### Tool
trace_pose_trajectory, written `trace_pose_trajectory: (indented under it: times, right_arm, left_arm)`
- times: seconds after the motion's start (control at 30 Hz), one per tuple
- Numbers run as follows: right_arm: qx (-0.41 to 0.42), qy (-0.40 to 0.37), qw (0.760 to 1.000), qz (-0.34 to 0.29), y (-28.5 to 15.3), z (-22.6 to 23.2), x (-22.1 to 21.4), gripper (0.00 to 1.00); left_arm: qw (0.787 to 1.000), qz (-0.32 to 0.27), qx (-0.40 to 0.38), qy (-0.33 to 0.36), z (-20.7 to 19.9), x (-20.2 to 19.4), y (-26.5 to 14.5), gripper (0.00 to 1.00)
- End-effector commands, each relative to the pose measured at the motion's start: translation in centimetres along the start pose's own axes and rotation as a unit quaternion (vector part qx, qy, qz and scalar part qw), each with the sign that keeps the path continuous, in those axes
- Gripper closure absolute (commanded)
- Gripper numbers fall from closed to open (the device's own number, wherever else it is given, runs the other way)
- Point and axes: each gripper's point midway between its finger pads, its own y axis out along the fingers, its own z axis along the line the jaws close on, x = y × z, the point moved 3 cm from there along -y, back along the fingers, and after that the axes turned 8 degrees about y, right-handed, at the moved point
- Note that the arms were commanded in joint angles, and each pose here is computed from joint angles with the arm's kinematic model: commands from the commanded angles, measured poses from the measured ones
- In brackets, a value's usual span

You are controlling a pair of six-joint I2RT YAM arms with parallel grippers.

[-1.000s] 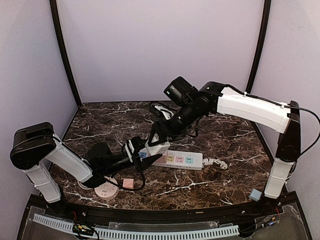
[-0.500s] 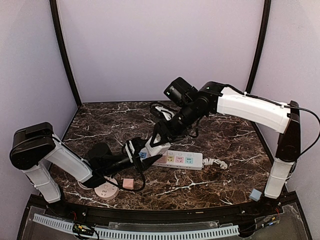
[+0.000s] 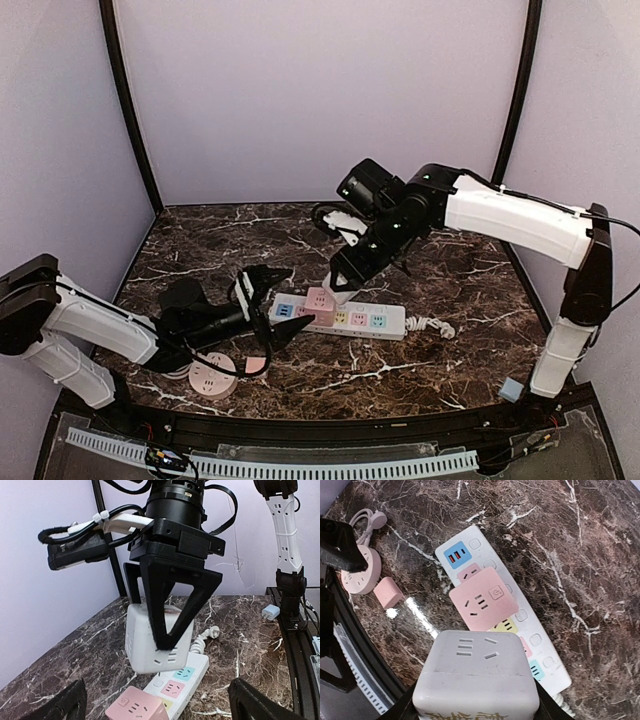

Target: Insert the plug

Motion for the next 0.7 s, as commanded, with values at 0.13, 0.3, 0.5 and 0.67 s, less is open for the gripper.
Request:
trace_pose_trajectory:
  times: [0.13, 0.3, 0.5, 0.67]
  right_arm:
    - [-0.098, -0.135, 0.986, 0.009, -0.2, -3.5, -1.4, 1.0]
    - [-0.058, -0.189, 0.98, 0.019, -0.4, -2.5, -1.8, 1.0]
    - [-0.061, -0.213, 0.969, 0.105, 3.1, -3.9, -5.1, 1.0]
    - [-0.068, -0.228, 0.965, 0.11, 3.9, -4.4, -4.2, 1.0]
  left_arm:
    - [0.989, 0.123, 0.024, -0.076, 1.1, -1.5, -0.6, 0.02]
    - [0.974, 0.176, 0.08, -0.116, 3.0, -1.6, -1.0, 0.02]
    - [0.954, 0.216, 0.117, -0.175, 4.8, -2.8, -1.6, 0.02]
    - [0.93, 0.26, 0.135, -0.224, 6.2, -4.5, -2.0, 0.05]
